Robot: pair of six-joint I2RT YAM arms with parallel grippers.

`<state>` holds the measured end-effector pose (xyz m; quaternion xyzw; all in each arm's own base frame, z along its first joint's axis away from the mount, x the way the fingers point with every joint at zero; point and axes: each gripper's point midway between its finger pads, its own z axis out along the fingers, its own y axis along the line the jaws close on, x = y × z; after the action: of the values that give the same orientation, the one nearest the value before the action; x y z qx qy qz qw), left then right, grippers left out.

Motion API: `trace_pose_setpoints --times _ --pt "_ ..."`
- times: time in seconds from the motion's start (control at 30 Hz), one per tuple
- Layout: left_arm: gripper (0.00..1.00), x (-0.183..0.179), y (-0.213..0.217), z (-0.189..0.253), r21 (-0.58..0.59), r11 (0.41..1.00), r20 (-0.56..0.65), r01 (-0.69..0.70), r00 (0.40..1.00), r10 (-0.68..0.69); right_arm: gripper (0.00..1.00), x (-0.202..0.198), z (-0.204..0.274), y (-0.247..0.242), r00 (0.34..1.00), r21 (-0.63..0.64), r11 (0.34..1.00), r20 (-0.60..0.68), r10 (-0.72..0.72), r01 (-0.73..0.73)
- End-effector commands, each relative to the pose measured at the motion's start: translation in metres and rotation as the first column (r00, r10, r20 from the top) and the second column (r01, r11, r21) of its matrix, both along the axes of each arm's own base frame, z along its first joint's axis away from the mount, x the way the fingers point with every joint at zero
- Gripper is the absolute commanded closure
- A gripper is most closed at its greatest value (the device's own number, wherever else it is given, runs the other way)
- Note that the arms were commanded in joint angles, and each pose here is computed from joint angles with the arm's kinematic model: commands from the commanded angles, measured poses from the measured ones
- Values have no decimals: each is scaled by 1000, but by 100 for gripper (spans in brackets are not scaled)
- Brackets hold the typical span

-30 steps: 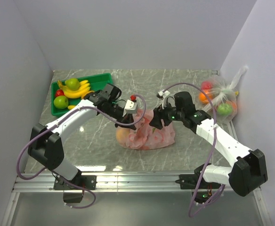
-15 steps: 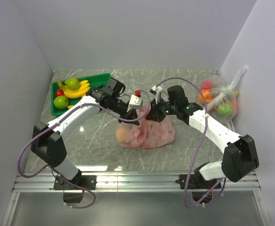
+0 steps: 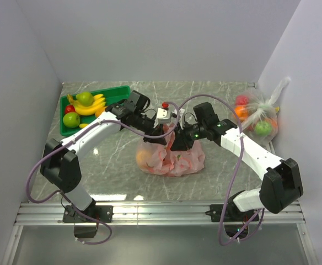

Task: Place the fake fruits into the plastic bag and tie a complex knot

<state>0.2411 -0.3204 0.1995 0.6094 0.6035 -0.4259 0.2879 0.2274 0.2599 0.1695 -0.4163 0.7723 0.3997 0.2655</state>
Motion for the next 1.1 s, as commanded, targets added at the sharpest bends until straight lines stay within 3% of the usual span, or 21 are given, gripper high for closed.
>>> trace_pose_setpoints --times 0.0,0.07,0.1,0.13,0.17,0.27,0.53,0.6,0.63,0.7,0.73,1.07 --pt "79 -3 -6 9 -36 999 29 35 999 -34 71 4 25 11 999 60 998 30 31 -33" --pt "75 -6 -8 9 -34 998 36 47 998 -46 72 8 24 13 1000 57 998 19 21 -22" --pt "73 -7 -9 9 -31 998 35 46 998 -45 79 8 24 13 1000 55 998 6 24 -24" --pt "71 -9 -9 11 -33 998 33 47 998 -46 95 9 22 14 1000 52 998 0 19 -19" --pt "63 -8 -7 11 -25 999 33 41 999 -40 99 10 22 14 1000 51 999 -4 13 -13" --pt "51 -11 0 16 -17 1000 37 11 999 -11 100 13 21 9 1000 54 999 -2 -7 7" --pt "38 -19 16 25 -29 995 28 -95 995 96 100 10 19 2 1000 58 998 0 -22 22" --pt "33 -20 19 24 -26 994 24 -104 994 105 89 8 20 1 1000 56 998 -1 -22 22" --pt "32 -19 19 24 -25 994 26 -107 994 108 69 9 21 0 1000 56 998 3 -29 28" --pt "32 -20 19 25 -30 993 23 -112 993 113 44 10 23 -4 999 64 997 12 -44 43" --pt "32 -19 20 25 -30 993 21 -113 993 114 20 10 24 -6 999 64 997 15 -50 49" --pt "41 -15 16 32 -64 991 18 -121 992 123 18 20 20 -34 991 54 990 15 -134 133"
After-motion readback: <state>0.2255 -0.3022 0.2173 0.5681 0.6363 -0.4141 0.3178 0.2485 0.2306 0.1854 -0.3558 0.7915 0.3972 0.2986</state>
